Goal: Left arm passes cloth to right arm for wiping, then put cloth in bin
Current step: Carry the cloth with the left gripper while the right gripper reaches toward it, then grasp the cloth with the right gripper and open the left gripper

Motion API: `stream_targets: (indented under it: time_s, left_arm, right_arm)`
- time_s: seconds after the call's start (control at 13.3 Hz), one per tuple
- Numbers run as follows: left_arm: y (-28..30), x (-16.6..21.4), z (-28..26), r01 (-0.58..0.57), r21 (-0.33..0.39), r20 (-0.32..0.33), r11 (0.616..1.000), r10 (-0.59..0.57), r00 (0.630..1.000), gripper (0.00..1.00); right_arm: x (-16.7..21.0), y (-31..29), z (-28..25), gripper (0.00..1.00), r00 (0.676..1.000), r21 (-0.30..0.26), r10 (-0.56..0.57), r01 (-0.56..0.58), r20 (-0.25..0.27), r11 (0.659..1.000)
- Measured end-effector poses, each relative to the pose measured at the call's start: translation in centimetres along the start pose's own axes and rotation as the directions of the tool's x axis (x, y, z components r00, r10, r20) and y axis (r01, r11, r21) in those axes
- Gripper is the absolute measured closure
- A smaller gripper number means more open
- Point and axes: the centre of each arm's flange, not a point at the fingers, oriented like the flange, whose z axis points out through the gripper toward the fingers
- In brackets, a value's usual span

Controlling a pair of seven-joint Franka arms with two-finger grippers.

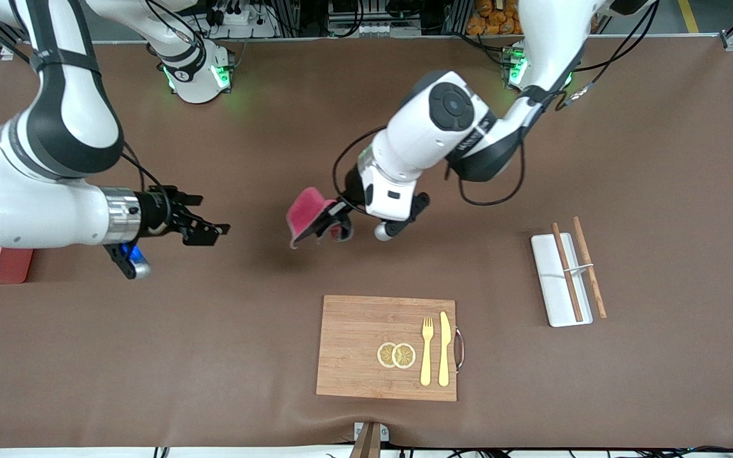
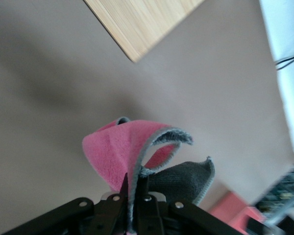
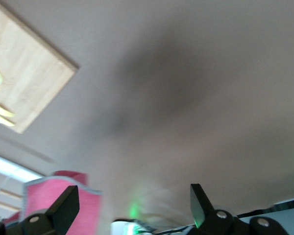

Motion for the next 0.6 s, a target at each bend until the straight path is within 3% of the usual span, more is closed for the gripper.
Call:
stream_targets:
  time_s: [0.3, 0.6]
  left_arm:
    - [0.5, -3.5, 3.2, 0.197, -0.169, 0.081, 0.966, -0.185, 0.979, 0.94]
    - [0.6, -3.9, 4.0, 0.312, -0.209, 0.127, 0.927, -0.290, 0.948, 0.94]
  right_arm:
    - [-2.8, -3.3, 2.6, 0.00, 0.999, 0.034, 0.049, -0.049, -0.022, 0.998]
    - [-3.9, -4.0, 3.0, 0.00, 0.999, 0.033, 0.042, -0.042, -0.026, 0.999]
